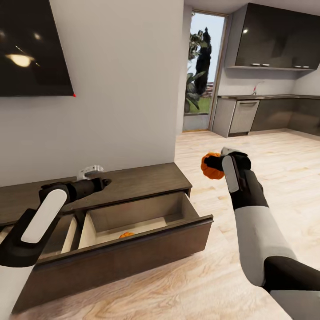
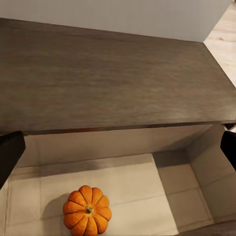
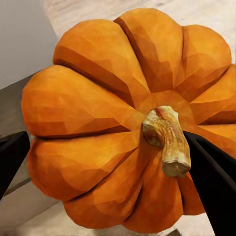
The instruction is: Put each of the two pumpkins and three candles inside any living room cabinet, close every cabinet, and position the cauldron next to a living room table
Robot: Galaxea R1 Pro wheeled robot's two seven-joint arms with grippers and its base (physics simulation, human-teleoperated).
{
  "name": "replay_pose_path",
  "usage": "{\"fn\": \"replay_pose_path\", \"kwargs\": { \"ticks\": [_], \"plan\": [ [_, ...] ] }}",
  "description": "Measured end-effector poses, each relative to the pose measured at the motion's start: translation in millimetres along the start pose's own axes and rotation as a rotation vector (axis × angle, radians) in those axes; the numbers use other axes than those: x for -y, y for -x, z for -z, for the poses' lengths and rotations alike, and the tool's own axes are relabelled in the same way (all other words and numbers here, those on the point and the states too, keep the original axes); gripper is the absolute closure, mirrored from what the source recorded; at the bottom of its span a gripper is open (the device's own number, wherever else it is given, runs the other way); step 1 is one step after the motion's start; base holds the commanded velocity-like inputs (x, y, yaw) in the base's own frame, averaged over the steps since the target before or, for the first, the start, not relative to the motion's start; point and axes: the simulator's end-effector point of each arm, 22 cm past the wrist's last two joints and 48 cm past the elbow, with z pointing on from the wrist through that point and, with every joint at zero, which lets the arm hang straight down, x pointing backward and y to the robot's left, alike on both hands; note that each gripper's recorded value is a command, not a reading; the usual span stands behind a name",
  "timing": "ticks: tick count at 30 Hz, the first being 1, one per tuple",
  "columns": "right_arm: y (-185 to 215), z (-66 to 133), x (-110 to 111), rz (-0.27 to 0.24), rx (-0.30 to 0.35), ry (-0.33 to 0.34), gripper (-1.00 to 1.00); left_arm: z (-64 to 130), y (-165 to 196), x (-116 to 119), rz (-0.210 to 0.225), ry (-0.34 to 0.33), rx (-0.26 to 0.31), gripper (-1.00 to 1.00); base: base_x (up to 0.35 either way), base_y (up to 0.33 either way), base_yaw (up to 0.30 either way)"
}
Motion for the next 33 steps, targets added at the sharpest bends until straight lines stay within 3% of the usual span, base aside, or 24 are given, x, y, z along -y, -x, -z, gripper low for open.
{"fn": "replay_pose_path", "kwargs": {
  "ticks": [7,8,9,10,12,33],
  "plan": [
    [-67,25.2,-4,0.014,-0.012,0.028,1.0,1.4,5,-9,0.01,0.013,0.008,-1.0,0.0,0.0,0.049],
    [-87,32.0,-18,0.075,-0.019,0.036,1.0,1.5,5,-10,0.011,0.015,0.008,-1.0,0.0,0.0,0.17],
    [-101,33.7,-39,0.077,-0.034,0.095,1.0,0.7,5,-11,0.011,0.016,0.007,-1.0,0.0,0.0,0.178],
    [-106,36.5,-49,0.096,-0.034,0.112,1.0,0.5,4,-11,0.011,0.017,0.006,-1.0,0.0,0.0,0.183],
    [-113,37.3,-49,0.15,-0.036,0.086,1.0,-0.3,4,-12,0.012,0.019,0.005,-1.0,0.0,0.0,0.187],
    [-135,27.2,-53,0.168,-0.071,0.093,1.0,-10.9,-6,-17,0.015,0.025,-0.019,-1.0,0.0,0.0,0.191]
  ]
}}
